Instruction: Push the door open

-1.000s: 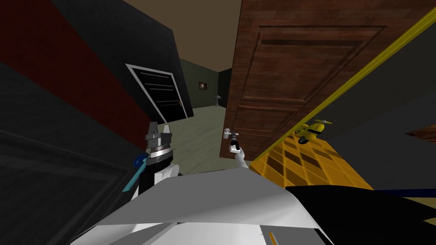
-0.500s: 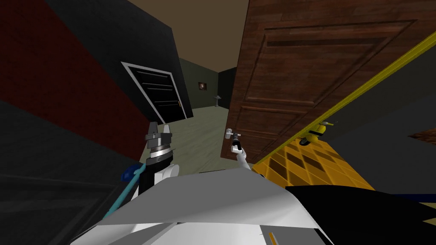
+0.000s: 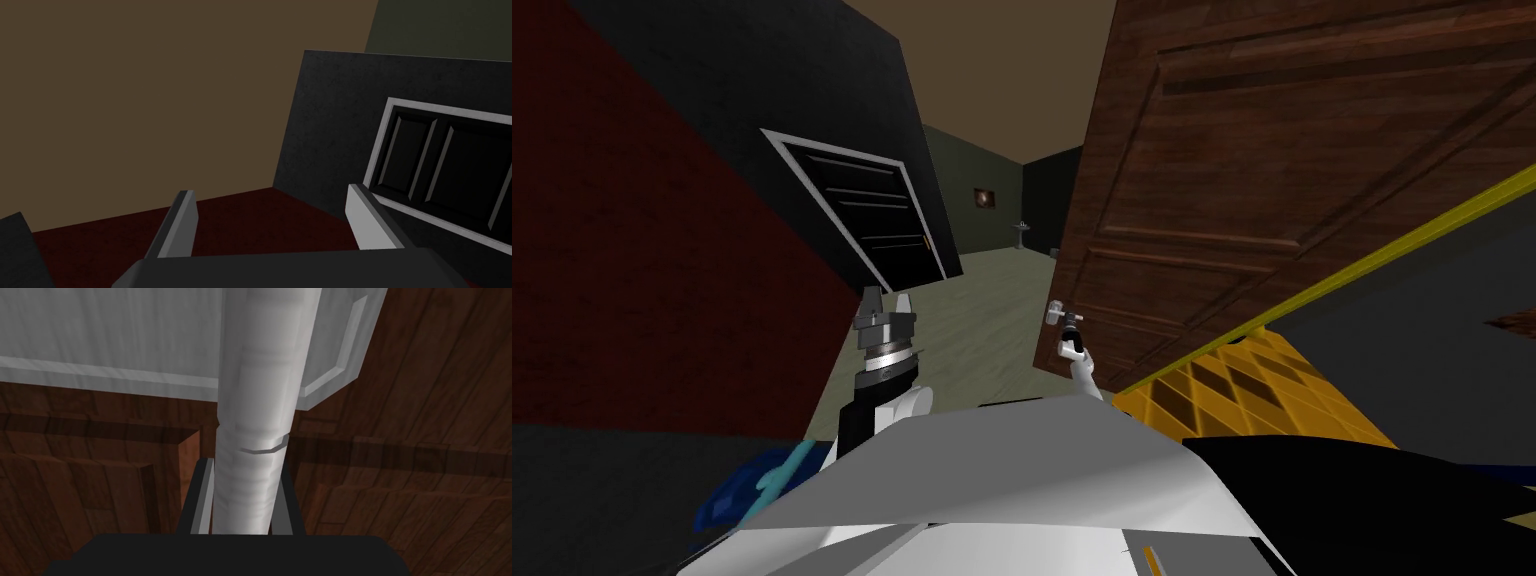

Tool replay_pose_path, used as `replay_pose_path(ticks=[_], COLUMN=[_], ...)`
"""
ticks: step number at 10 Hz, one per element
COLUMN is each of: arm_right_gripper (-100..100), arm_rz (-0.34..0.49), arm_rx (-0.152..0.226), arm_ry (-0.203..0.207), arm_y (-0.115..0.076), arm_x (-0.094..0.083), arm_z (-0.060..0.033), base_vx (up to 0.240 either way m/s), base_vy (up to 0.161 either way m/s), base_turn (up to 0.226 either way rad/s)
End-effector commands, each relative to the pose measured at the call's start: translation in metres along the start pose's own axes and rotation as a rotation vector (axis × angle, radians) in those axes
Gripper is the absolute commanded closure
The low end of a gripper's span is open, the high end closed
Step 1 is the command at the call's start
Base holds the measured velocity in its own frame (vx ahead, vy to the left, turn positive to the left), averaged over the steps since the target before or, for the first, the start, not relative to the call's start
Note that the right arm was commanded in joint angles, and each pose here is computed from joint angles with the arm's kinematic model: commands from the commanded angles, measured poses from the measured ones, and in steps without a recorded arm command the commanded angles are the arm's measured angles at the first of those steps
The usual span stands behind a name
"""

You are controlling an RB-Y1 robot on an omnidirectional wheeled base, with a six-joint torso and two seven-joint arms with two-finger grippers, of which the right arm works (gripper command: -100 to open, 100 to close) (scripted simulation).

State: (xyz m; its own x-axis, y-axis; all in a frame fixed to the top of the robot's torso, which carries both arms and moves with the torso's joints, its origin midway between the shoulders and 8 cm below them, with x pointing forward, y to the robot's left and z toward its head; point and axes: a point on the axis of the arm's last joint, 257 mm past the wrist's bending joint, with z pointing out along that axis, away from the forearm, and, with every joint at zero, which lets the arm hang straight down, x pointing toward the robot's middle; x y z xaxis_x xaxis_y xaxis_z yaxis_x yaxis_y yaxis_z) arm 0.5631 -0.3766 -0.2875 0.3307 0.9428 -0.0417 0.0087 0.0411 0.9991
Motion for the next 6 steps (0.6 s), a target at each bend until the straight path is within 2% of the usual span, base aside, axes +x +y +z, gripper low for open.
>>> replay_pose_path(ticks=[1, 3, 4, 5, 6], arm_right_gripper=[100, 100, 100, 100, 100], arm_rz=[0.006, 0.032, 0.026, 0.002, -0.006], arm_rx=[-0.011, 0.002, 0.003, -0.01, -0.015], arm_ry=[-0.028, -0.042, -0.037, -0.07, -0.082], arm_y=[0.003, -0.003, -0.004, 0.002, 0.004], arm_x=[-0.009, -0.004, -0.005, -0.031, -0.04], arm_z=[0.0026, -0.0016, -0.0012, 0.0028, 0.0038], base_vx=[0.156, 0.152, 0.05, 0.115, 0.144], base_vy=[0.038, 0.076, 0.034, -0.024, -0.032], base_turn=[-0.052, -0.083, -0.035, -0.012, -0.011])
